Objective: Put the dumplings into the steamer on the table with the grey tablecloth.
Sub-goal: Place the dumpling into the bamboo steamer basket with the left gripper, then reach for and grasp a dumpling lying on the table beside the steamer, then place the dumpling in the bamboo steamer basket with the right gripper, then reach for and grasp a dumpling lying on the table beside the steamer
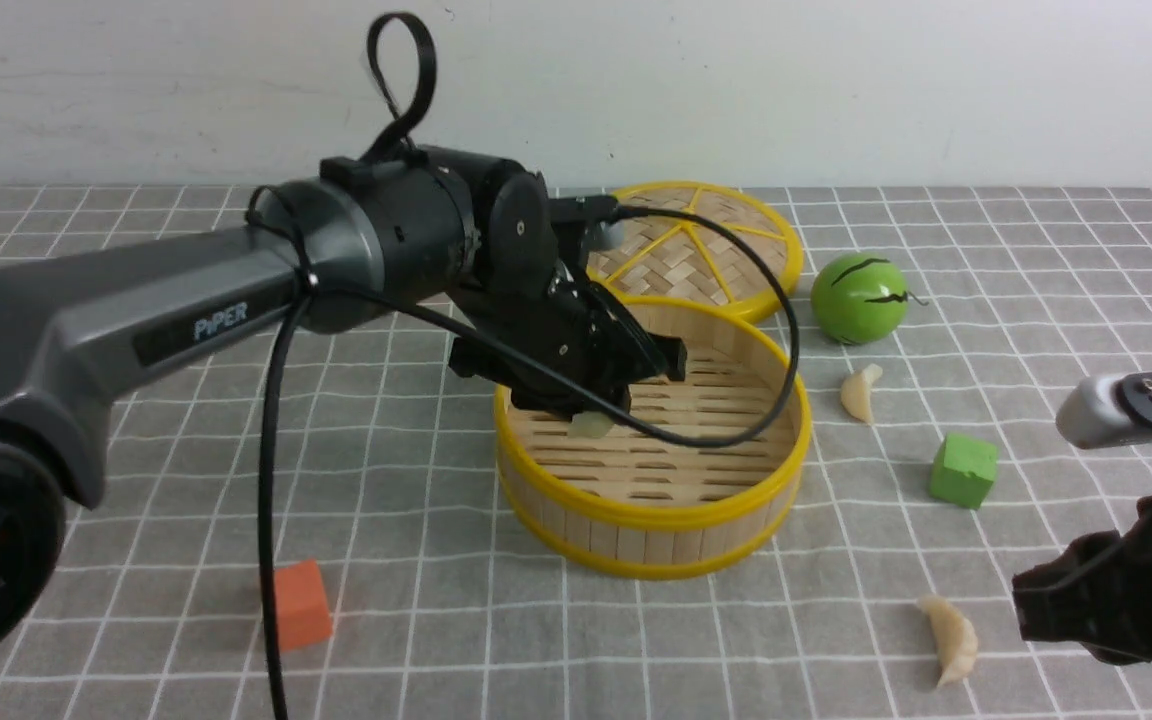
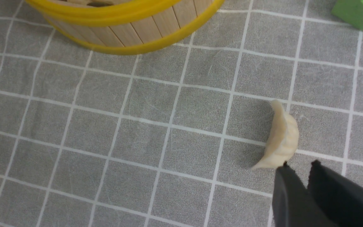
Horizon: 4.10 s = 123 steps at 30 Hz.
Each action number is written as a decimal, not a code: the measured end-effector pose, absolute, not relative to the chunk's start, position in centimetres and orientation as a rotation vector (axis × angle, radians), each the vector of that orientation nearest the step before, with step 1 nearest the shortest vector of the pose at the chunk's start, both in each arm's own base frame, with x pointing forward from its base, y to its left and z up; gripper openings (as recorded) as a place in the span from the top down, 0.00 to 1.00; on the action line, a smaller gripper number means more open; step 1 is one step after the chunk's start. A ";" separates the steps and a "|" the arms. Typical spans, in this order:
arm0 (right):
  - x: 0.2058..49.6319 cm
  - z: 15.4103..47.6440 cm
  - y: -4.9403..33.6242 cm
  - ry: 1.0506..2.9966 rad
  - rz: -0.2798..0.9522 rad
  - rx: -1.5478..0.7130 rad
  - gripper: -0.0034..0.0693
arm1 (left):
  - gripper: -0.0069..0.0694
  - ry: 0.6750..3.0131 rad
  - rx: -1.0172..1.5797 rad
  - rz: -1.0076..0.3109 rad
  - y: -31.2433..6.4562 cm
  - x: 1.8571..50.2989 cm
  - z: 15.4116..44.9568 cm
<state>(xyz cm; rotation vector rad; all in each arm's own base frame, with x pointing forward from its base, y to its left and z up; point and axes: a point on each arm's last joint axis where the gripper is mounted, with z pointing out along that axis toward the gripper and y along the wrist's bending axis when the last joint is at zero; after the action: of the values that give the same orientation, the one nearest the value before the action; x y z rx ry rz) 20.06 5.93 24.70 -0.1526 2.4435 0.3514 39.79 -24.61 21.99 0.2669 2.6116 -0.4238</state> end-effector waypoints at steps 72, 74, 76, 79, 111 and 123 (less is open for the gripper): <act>41.8 22.8 11.6 2.362 0.331 -0.162 0.71 | 0.93 2.088 0.146 0.103 0.6 7.2 28.7; 41.1 23.4 13.3 2.342 0.348 -0.234 0.71 | 0.93 2.077 0.120 0.108 0.7 7.3 27.4; 40.2 23.4 16.4 2.309 0.373 -0.341 0.71 | 0.93 2.043 0.129 0.142 0.8 7.5 25.4; 40.3 22.0 18.4 2.284 0.376 -0.382 0.71 | 0.93 1.992 0.148 0.157 0.9 7.5 25.2; 31.6 26.6 7.8 2.711 0.154 -0.257 0.39 | 0.93 1.914 0.005 -0.092 -0.1 7.7 25.7; 27.8 16.4 7.0 2.722 0.245 0.000 0.46 | 0.93 1.915 0.003 -0.094 -0.1 7.7 25.7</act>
<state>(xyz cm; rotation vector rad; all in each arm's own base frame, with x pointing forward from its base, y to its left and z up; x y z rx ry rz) 27.82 7.00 16.39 0.0000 2.7218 0.2445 7.69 -0.09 25.72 0.0033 1.9146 -0.0940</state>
